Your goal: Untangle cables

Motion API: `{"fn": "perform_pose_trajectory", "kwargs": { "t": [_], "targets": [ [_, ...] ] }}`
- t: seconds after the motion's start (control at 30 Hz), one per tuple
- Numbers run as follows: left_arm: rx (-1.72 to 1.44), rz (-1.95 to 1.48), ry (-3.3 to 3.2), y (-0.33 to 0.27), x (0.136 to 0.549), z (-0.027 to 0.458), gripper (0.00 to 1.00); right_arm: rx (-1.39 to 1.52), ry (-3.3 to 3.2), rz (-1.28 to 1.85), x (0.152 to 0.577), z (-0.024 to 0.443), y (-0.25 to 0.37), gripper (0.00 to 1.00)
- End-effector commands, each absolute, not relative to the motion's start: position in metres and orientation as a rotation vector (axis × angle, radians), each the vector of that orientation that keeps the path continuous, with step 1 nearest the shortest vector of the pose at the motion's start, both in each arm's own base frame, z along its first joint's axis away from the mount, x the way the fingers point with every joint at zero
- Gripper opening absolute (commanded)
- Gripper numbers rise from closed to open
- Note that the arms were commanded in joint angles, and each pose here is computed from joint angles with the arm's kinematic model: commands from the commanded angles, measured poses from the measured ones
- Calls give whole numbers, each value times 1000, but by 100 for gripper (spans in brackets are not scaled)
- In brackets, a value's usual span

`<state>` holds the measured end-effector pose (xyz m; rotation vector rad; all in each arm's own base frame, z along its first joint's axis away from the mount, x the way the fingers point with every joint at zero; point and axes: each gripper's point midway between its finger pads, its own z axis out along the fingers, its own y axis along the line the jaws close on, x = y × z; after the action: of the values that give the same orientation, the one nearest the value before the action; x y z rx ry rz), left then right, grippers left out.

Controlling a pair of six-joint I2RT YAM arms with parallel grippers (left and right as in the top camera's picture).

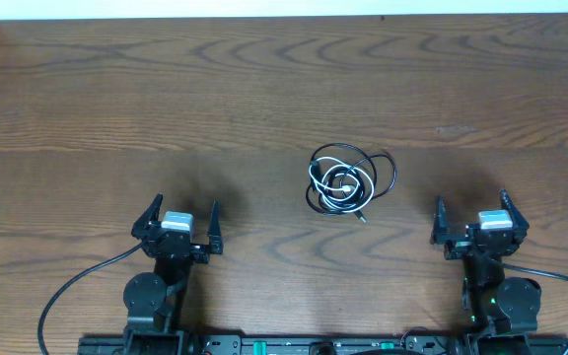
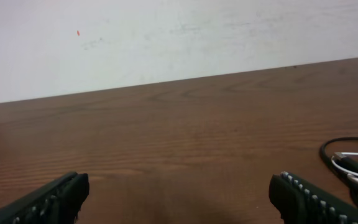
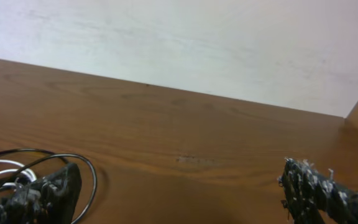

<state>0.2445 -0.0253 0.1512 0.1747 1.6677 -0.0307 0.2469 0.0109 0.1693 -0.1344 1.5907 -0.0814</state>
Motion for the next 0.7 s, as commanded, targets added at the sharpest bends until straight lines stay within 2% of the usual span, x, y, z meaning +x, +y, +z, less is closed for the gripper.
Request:
{"fn": "perform_pose_trajectory", "kwargs": {
  "t": [0.0,0.4,0.67],
  "targets": [
    [197,-34,1723,-27,243,135,98,-150,1548,-89,247,179,13,99],
    [108,-110,1755,-27,241,134,97,23,1588,-31,247,173,0,99],
    [8,-190,1901,-27,240,136,98,26,1746,-48,248,165,-2,99]
  ]
}}
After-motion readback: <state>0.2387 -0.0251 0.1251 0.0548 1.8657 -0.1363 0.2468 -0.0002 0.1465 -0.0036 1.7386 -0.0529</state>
